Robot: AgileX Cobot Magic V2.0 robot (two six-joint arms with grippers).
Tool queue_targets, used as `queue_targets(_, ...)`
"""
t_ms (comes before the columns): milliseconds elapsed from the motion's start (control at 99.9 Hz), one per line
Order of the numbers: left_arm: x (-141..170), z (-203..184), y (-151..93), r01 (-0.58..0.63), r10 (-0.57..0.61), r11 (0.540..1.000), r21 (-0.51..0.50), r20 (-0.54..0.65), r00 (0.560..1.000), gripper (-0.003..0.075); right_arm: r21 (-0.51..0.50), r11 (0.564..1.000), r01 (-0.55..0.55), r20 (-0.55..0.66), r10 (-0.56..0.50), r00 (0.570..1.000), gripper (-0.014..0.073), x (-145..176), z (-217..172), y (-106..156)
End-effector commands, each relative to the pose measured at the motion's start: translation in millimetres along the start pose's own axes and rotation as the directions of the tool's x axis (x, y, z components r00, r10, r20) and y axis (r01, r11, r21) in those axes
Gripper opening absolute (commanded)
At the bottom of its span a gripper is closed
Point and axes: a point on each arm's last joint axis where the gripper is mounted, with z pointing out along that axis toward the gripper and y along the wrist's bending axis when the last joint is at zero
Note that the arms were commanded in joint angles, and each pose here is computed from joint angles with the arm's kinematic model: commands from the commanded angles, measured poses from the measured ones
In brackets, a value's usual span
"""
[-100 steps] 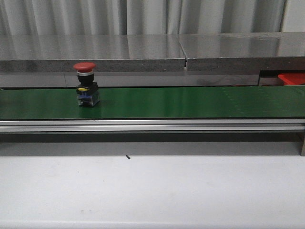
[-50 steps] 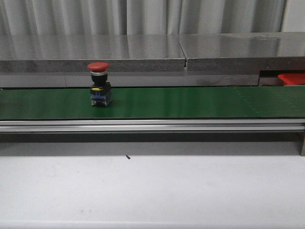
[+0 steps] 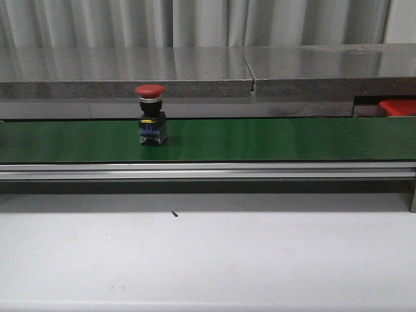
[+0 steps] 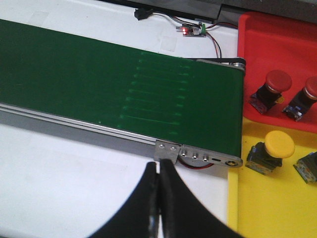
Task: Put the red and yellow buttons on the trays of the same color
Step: 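Place the second red button on the belt with the left gripper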
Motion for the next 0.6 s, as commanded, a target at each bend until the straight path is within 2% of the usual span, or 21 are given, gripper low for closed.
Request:
queue_targets(0,-14.7,-37.3,-12.0,-0.011,0.008,1.0,0.023,0.138,0.99,0.0596,0.023,1.0,0.006,0.09,-0.008,0.996,-0.0067,-12.7,-6.1,-1.6)
queue_targets(310,-18.7,-79.9,-26.8,-0.064,0.054,0.997,0.032,0.251,0.966,0.0594,0.023,1.0,0.006,0.09,-0.008,0.996,-0.0067,-12.7,-6.1,-1.6)
queue_targets(590,-12.5,-152.0,-52.9,-0.176,0.143,0.984,0.038,0.432,0.89,0.0593,0.023,1.0,0.006,0.09,-0.008,0.996,-0.0067,-12.7,-6.1,-1.6)
